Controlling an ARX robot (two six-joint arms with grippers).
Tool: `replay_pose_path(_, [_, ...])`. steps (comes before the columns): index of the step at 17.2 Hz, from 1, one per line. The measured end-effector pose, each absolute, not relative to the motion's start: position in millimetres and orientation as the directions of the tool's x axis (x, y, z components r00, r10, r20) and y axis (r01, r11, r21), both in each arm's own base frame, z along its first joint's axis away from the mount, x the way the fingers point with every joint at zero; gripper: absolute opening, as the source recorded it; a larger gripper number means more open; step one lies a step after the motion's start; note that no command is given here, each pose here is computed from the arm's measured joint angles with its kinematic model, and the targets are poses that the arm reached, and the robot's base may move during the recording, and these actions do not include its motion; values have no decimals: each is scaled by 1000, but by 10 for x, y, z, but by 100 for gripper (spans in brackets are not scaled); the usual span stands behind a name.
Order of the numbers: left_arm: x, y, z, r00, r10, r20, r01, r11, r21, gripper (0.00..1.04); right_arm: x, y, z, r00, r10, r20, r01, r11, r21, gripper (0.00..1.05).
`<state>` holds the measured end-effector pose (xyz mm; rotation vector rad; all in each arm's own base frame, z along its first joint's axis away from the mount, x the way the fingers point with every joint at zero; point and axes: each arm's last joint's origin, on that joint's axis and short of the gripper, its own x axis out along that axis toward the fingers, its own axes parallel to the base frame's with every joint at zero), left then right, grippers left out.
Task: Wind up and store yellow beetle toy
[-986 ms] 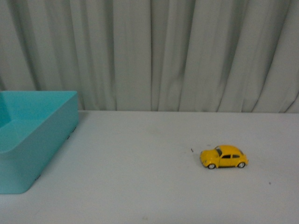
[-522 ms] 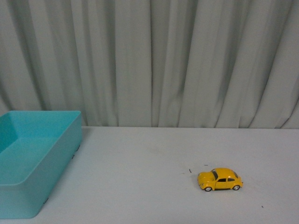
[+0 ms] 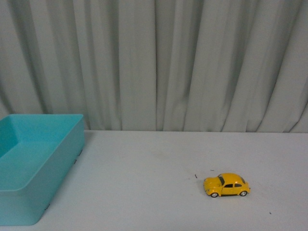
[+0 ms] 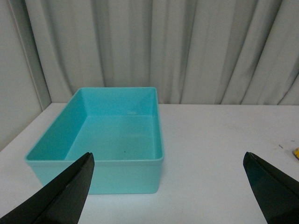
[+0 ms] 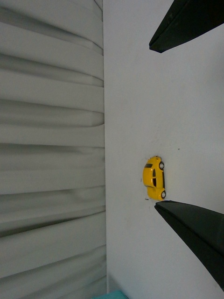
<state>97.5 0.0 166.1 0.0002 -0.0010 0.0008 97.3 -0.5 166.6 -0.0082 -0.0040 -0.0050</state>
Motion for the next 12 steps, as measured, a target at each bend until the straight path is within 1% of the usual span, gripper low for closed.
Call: replay_pose_path(12, [975, 0, 1661, 1000, 0, 1, 0, 1000, 0, 98, 973, -5, 1666, 1000, -5, 4, 5, 1000, -8, 98])
